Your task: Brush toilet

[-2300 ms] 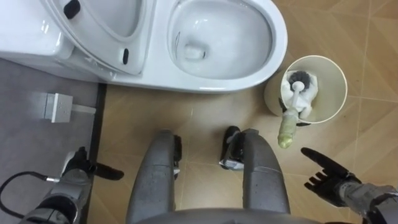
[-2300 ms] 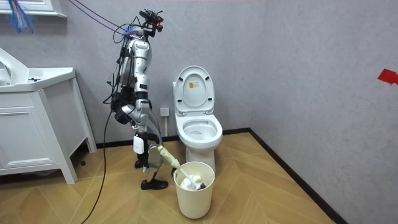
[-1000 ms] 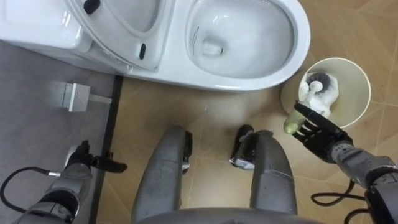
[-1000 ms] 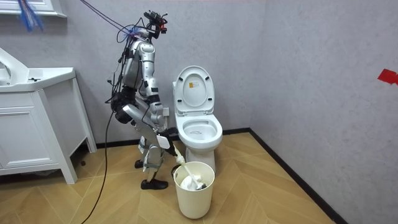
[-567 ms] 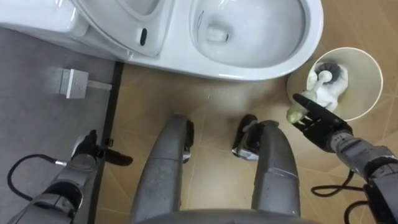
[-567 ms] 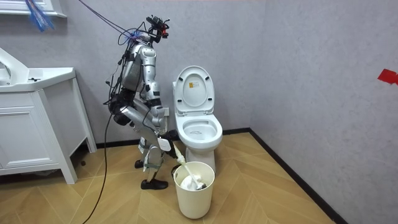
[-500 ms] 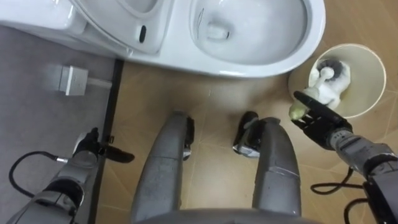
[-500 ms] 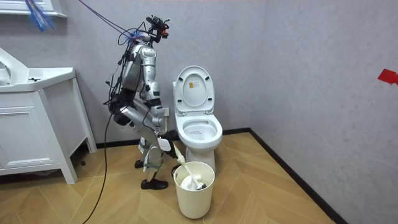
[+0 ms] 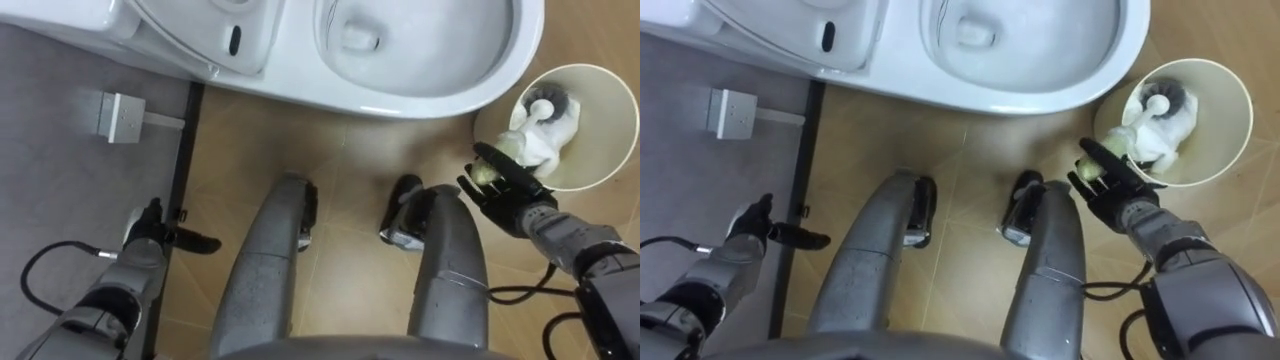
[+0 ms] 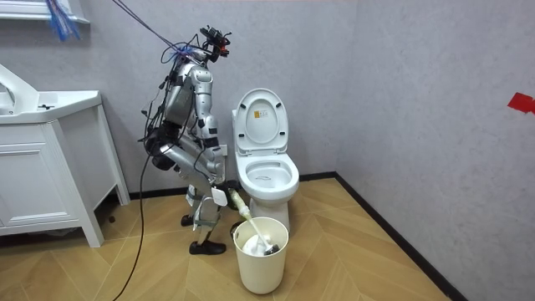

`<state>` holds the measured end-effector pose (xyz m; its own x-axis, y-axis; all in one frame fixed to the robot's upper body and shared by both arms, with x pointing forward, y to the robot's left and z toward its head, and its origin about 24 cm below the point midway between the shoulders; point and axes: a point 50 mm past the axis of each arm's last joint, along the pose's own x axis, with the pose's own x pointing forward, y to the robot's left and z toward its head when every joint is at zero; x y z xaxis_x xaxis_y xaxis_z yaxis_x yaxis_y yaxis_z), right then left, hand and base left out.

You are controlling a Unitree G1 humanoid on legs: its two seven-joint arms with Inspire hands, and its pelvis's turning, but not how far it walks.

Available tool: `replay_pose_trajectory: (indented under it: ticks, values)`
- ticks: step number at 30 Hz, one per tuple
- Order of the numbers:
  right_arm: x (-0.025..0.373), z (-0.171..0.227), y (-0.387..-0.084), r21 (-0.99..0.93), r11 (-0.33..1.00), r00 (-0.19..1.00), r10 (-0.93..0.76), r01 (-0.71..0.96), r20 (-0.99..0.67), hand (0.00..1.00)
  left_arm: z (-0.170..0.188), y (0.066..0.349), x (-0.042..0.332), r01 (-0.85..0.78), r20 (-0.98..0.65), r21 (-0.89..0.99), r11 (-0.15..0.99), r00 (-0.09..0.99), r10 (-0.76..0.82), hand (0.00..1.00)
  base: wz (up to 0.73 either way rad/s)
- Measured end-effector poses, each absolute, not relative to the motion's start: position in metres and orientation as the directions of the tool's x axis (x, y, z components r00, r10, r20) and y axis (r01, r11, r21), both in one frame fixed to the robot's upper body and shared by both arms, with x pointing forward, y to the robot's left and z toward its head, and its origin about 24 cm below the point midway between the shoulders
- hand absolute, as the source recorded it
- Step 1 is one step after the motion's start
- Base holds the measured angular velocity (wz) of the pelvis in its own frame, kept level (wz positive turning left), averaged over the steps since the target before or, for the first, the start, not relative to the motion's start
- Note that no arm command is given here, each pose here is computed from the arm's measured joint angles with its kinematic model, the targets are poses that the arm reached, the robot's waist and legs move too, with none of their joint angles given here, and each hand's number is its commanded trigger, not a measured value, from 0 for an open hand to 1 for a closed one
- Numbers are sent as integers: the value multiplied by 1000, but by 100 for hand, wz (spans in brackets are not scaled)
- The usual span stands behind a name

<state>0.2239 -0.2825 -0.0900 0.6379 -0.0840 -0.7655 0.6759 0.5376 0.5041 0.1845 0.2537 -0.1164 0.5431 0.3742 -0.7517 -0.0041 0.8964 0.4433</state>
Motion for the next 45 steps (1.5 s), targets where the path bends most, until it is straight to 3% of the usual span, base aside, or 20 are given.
replay_pose_trajectory:
  ticks: [29,45]
  values:
    - [201,-106,-281,394,366,471,-149,843,-869,100,-122,251,163,-28,-747,454,890,532,398,0,0]
    - [139,-130,-288,265,325,323,-137,908,-936,100,-131,270,132,-98,-769,480,872,431,472,0,-1]
